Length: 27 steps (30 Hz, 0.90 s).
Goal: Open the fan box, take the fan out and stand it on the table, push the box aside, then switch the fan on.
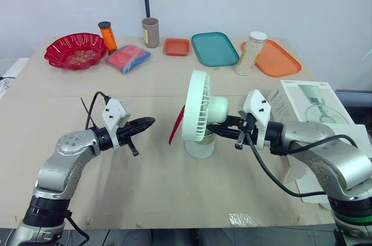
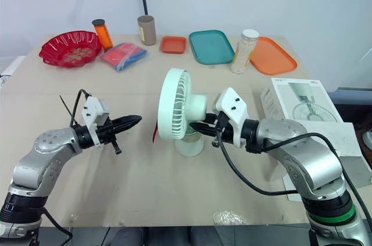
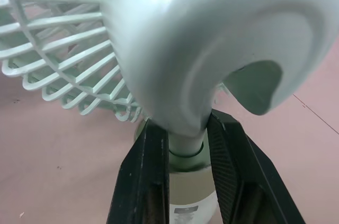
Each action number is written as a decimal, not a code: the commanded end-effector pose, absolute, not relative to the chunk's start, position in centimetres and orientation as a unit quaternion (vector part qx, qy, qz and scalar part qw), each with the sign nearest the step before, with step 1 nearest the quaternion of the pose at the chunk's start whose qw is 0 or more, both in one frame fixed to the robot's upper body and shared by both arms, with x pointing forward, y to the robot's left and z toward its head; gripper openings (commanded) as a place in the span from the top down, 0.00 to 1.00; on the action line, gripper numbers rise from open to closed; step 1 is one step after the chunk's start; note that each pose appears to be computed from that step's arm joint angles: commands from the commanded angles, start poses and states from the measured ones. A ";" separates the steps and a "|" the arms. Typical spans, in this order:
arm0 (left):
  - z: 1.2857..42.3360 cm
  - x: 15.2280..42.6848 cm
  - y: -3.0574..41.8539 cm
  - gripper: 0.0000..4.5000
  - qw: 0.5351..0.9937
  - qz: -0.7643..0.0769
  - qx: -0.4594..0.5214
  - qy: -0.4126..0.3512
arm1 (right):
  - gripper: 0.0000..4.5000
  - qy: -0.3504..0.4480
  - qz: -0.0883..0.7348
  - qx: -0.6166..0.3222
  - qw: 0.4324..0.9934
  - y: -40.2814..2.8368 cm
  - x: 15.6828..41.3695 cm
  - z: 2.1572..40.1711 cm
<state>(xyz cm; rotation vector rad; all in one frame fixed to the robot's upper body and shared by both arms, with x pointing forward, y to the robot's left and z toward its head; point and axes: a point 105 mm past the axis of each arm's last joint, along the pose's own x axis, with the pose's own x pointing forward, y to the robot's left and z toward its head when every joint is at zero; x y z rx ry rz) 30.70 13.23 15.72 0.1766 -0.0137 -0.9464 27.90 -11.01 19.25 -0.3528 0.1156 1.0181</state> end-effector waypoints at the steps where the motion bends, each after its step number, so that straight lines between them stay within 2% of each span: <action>1: 16.5 30.8 13.1 0.99 0.884 -0.457 0.097 -0.020 | 0.80 0.025 0.470 -0.185 0.863 -11.7 27.5 20.7; 18: 16.6 30.9 12.9 0.99 0.880 -0.464 0.098 -0.021 | 0.80 0.008 0.471 -0.184 0.863 -11.7 27.2 21.5; 27: 16.8 31.0 12.9 0.99 0.880 -0.464 0.101 -0.023 | 0.80 0.027 0.468 -0.184 0.864 -11.2 27.5 20.0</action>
